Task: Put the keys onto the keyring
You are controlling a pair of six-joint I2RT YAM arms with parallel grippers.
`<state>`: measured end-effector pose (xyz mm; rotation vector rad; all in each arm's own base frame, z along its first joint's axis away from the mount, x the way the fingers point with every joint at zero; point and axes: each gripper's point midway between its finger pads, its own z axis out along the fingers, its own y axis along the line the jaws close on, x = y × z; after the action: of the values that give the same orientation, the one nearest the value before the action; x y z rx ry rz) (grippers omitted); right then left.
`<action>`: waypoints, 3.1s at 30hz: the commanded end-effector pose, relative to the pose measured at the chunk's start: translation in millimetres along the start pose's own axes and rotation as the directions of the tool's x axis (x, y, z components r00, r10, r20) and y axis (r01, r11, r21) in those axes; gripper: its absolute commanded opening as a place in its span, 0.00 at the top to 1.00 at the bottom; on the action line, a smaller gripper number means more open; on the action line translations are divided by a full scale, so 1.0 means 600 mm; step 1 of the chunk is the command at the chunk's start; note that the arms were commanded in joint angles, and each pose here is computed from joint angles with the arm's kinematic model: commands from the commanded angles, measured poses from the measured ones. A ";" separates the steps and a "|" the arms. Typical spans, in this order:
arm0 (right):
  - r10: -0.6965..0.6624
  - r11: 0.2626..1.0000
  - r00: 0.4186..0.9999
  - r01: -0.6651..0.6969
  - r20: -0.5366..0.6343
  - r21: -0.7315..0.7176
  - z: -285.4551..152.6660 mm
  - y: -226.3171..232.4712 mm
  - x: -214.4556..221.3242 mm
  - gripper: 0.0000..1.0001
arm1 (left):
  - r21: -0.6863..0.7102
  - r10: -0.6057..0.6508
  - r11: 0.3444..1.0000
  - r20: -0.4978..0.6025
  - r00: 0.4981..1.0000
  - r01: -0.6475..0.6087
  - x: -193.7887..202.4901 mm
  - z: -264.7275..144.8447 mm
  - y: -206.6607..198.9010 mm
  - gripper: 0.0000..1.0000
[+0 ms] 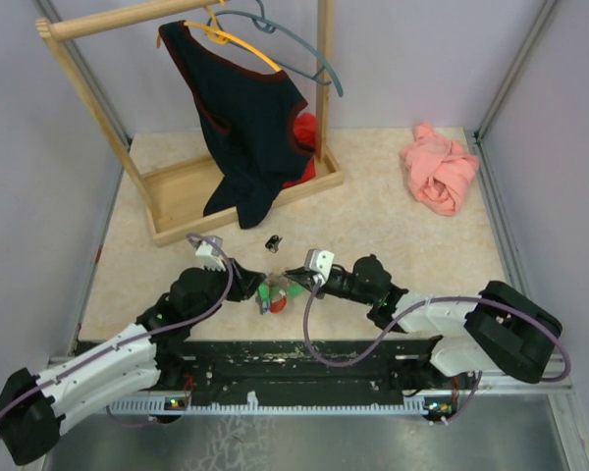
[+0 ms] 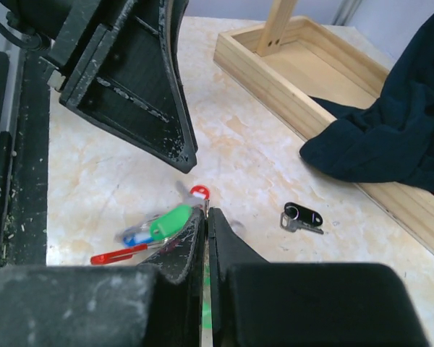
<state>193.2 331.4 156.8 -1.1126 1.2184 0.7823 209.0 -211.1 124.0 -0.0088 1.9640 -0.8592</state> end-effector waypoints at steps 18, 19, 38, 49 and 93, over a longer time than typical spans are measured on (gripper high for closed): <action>0.005 0.972 1.000 -0.006 -0.009 -0.234 0.006 0.011 -0.001 1.00 | 0.329 0.498 0.616 0.541 0.678 -0.715 -0.035 -0.053 -0.108 0.54; -0.007 0.970 1.000 0.003 -0.013 -0.244 0.006 0.011 0.000 1.00 | 0.326 0.512 0.593 0.553 0.658 -0.736 -0.034 -0.052 -0.110 0.54; -0.084 0.940 0.996 0.071 -0.024 -0.335 0.003 0.013 -0.004 1.00 | 0.384 0.667 0.342 0.544 0.509 -0.858 0.020 -0.002 -0.119 0.63; -0.098 0.937 0.995 0.090 -0.007 -0.337 0.004 0.012 -0.014 1.00 | 0.420 0.679 0.383 0.476 0.559 -0.823 0.031 0.020 -0.099 0.68; -0.023 0.998 0.981 0.011 -0.193 -0.061 -0.050 -0.043 0.004 0.68 | 0.441 0.698 0.347 0.468 0.542 -0.828 0.043 0.026 -0.092 0.99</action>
<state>202.3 301.8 158.6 -1.3537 1.2731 0.7202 184.6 -273.5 125.0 1.1568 1.1517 -0.7808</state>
